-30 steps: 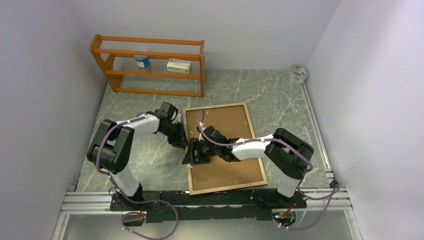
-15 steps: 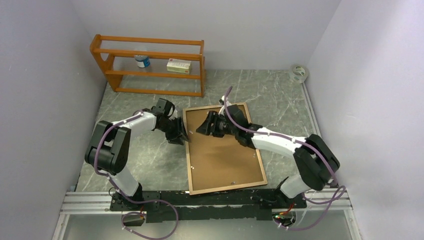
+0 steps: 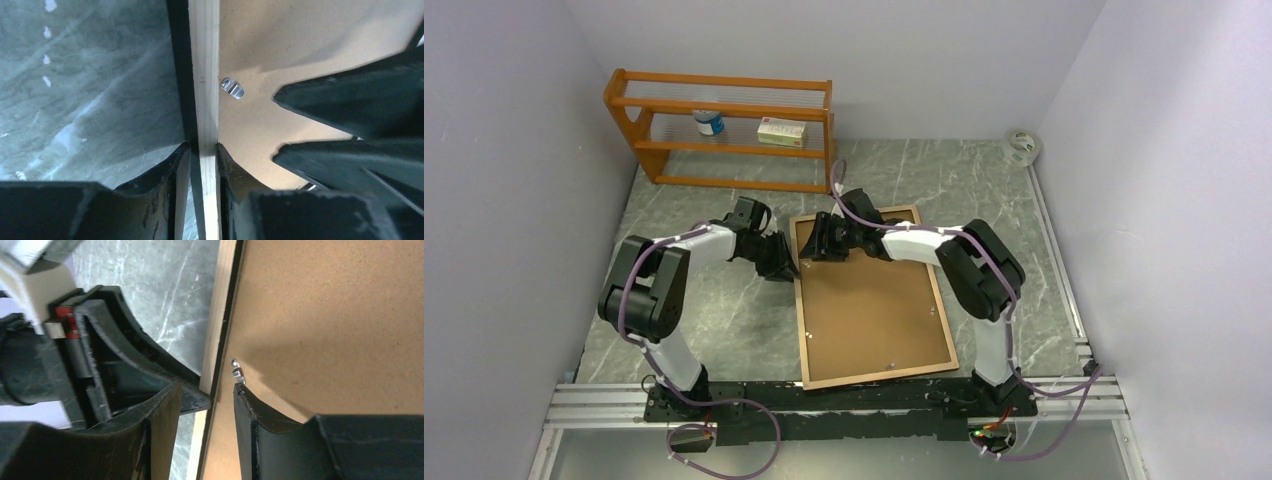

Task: Put the photo into the frame
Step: Install the photo frame at the center of the board.

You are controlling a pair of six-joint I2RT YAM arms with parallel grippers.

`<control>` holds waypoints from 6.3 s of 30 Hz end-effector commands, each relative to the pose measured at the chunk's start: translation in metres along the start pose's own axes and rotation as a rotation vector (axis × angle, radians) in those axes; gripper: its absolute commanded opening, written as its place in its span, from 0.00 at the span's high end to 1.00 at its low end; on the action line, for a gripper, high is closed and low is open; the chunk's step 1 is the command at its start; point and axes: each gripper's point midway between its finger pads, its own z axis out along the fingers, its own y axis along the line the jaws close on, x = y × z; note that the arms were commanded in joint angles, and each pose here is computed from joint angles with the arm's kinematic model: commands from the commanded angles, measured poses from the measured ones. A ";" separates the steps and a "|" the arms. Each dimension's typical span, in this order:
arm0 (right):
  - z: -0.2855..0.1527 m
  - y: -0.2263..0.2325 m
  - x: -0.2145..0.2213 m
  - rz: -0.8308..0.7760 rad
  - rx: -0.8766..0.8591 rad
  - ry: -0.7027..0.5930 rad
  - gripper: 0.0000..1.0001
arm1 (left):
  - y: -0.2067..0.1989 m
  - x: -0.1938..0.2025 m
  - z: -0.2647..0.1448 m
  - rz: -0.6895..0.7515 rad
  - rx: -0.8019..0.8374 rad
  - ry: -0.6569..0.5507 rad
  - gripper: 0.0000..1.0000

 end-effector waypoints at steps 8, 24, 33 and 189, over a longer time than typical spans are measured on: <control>0.016 -0.002 0.008 -0.029 -0.056 0.064 0.55 | 0.011 0.001 0.012 0.009 -0.041 0.055 0.81; 0.033 -0.011 0.027 -0.021 -0.120 0.131 0.53 | 0.013 0.003 0.014 0.002 -0.049 0.072 0.83; 0.042 -0.006 0.022 0.018 -0.170 0.099 0.53 | 0.013 0.006 0.016 -0.010 -0.038 0.085 0.83; -0.184 -0.236 -0.069 -0.068 0.875 -0.099 0.69 | 0.002 -0.070 0.017 -0.072 0.048 0.027 0.58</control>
